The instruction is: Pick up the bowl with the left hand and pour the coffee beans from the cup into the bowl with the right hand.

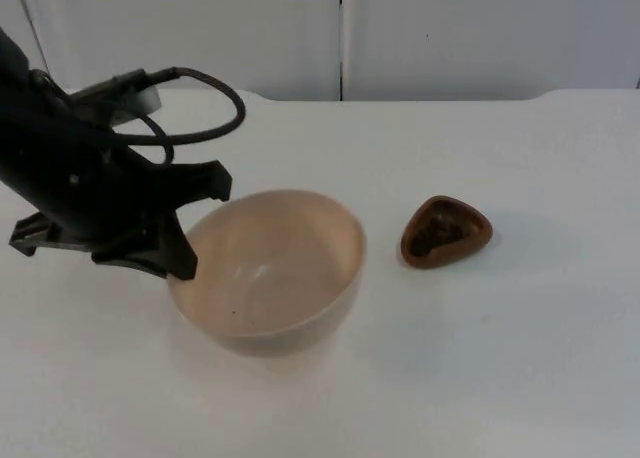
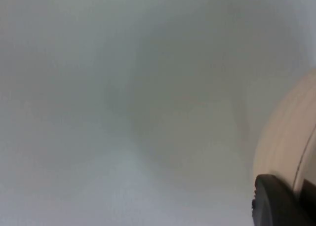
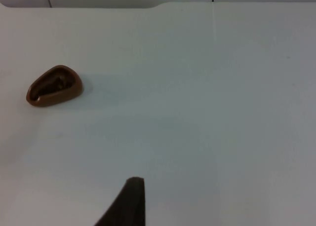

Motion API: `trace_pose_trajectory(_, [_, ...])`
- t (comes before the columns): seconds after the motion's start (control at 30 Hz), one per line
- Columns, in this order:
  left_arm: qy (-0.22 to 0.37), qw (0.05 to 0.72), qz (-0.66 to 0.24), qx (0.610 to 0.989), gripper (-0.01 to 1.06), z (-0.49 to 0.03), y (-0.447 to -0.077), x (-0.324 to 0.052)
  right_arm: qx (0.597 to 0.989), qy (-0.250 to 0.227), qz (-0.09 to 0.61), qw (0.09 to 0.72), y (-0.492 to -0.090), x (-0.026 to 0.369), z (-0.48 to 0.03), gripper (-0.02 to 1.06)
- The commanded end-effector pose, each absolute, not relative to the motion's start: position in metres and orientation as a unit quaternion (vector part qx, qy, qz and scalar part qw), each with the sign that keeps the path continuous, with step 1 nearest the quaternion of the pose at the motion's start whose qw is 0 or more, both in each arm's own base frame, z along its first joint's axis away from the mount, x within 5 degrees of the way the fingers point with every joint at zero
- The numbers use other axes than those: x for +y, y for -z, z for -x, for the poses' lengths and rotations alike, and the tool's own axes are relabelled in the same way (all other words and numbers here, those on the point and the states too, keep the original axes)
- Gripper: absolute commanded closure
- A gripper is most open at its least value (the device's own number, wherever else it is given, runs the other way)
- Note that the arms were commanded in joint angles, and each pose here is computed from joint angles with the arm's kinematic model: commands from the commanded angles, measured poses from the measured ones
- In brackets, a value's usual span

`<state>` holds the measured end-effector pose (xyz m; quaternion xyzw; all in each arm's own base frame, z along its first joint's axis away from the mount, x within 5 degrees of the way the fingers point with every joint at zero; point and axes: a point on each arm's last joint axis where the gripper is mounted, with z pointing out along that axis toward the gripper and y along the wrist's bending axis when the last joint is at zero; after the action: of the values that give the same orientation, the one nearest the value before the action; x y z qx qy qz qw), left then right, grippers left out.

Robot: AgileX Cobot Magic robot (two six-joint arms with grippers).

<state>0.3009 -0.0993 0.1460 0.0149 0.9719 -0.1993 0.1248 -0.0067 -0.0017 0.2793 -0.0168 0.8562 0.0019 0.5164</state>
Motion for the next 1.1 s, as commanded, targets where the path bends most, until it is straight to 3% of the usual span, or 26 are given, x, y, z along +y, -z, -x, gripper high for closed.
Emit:
trace_pose_trajectory(0.0, [0.188,0.13,-0.019,0.973,1.05,-0.299,-0.156,-0.093,0.854,0.004,0.025,0.52,-0.28,-0.002,0.007,-0.01])
trace_pose_trajectory(0.23, [0.129,0.144,-0.022,0.981,1.05,-0.294,-0.172,-0.081,0.854,0.004,0.025,0.52,-0.28,-0.002,0.007,-0.01])
trace_pose_trajectory(1.07, [0.13,0.156,-0.031,0.979,1.05,-0.29,-0.184,-0.08,0.854,0.0,0.025,0.52,-0.28,-0.001,0.007,-0.01])
